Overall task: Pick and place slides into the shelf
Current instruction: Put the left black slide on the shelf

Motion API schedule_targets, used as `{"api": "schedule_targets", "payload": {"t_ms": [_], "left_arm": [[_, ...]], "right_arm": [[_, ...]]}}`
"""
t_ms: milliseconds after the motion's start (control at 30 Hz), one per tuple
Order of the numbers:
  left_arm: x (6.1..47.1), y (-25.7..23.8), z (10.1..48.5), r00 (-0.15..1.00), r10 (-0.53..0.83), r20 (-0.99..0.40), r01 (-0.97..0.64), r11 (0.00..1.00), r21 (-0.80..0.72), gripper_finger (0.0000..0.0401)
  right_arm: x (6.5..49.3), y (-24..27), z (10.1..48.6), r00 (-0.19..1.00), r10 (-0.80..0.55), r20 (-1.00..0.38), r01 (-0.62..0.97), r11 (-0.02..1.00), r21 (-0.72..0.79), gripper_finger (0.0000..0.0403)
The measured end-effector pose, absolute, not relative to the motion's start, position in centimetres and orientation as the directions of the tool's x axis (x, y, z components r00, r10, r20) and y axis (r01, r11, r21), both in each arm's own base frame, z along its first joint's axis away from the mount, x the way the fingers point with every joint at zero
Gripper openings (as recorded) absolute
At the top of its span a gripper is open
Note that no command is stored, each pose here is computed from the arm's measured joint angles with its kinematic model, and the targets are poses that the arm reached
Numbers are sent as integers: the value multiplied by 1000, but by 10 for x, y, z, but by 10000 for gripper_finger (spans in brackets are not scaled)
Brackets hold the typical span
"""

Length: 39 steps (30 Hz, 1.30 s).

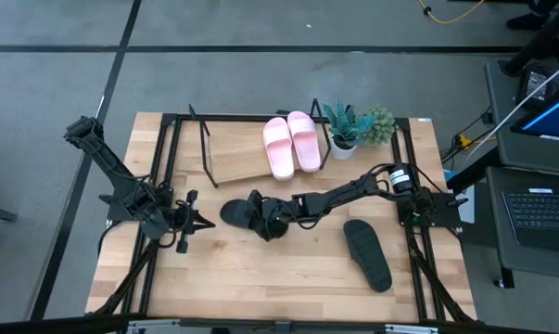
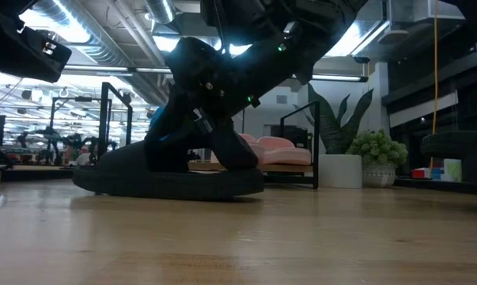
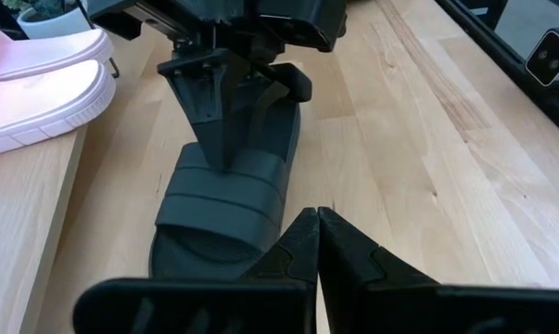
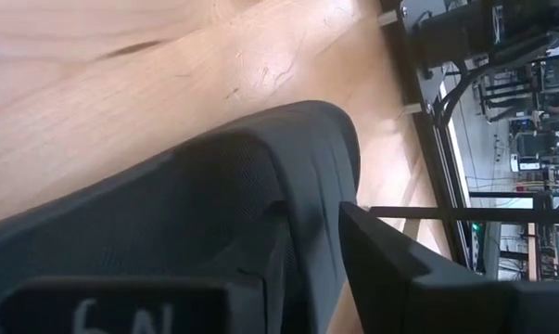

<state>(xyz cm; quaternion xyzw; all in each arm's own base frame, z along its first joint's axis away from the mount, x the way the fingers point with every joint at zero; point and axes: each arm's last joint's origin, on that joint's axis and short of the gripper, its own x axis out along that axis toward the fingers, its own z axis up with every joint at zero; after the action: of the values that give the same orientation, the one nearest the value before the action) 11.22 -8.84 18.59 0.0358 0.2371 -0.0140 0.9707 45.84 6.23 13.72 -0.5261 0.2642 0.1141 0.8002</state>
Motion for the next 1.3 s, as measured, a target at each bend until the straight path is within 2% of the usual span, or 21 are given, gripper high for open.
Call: {"api": "schedule_targets", "payload": {"t_ms": [767,900,1067,1167,1300], "left_arm": [[112,-88,186,887,-10,-461,30,999,36,0],[112,-88,186,887,-11,-461,30,999,35,0],[112,-88,186,887,-11,-461,30,999,35,0],[112,-88,186,887,-11,-461,30,999,34,0],[112,-88,186,887,-10,-461,30,999,34,0]], "right_arm": [[456,73,137,830,-123,-544,-450,428,-784,96],[456,73,137,830,-124,-544,-450,428,-784,72],[456,73,137,831,-126,-543,-448,429,-785,18],[456,72,137,829,-147,-539,-434,437,-788,13],[459,70,143,817,-258,-516,-361,469,-806,12]]}}
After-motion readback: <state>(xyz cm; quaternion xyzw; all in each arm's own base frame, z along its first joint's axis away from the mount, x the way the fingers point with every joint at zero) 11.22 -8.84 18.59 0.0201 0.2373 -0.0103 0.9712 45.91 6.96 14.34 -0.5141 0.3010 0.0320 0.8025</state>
